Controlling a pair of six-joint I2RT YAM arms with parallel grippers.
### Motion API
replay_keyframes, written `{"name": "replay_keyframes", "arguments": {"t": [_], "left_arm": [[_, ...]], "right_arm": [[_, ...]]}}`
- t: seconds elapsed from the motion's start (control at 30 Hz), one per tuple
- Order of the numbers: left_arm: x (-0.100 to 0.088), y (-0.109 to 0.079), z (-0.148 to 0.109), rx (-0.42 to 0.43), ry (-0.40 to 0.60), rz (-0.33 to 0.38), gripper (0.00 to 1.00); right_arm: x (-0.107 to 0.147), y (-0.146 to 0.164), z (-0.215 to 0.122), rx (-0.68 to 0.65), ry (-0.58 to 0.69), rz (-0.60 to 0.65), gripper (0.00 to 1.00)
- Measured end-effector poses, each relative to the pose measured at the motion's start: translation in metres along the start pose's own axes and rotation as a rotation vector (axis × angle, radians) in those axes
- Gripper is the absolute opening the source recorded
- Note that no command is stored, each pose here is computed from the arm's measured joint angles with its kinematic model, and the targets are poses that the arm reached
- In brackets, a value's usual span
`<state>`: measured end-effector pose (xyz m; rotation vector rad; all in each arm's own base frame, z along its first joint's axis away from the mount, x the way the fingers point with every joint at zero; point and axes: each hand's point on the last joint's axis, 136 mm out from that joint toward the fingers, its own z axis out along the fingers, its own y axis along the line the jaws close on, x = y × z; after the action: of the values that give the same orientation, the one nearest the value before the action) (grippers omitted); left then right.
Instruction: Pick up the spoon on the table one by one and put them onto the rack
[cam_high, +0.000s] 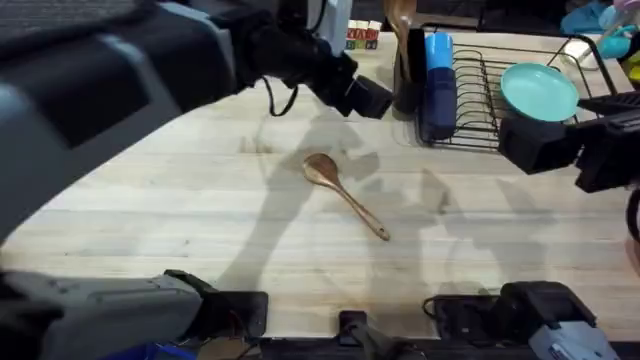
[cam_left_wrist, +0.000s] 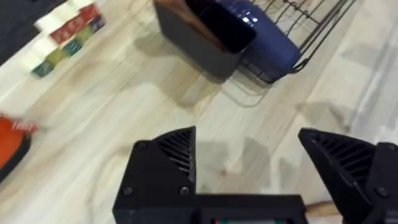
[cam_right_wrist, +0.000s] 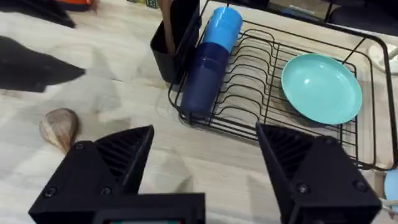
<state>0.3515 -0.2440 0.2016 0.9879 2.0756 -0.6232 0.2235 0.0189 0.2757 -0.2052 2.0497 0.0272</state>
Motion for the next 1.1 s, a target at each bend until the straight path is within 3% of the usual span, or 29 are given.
{"name": "replay_keyframes", "arguments": {"t": [0.17,0.37,0.57,0.8,1.03,1.1], "left_arm": [[0.007,0.005,-0.026,-0.104,0.039,-0.126,0.997],[0.027,0.019,-0.049,-0.265,0.111,-0.284,0.996],[0.039,0.032,-0.068,-0.396,0.145,-0.331,0.996],[0.062,0.059,-0.115,-0.529,0.17,-0.427,0.994],[0.077,0.09,-0.158,-0.648,0.139,-0.53,0.994],[0.083,0.097,-0.174,-0.688,0.128,-0.563,0.994]], "right_arm": [[0.0,0.0,0.0,0.0,-0.001,0.0,0.992],[0.0,0.0,0.0,0.0,0.0,0.0,0.992],[0.0,0.0,0.0,0.0,-0.001,0.001,0.992],[-0.006,0.026,0.005,-0.154,-0.009,0.024,0.992],[0.008,0.067,0.03,-0.328,0.12,0.004,0.992],[0.015,0.098,0.042,-0.43,0.195,-0.052,0.992]]}}
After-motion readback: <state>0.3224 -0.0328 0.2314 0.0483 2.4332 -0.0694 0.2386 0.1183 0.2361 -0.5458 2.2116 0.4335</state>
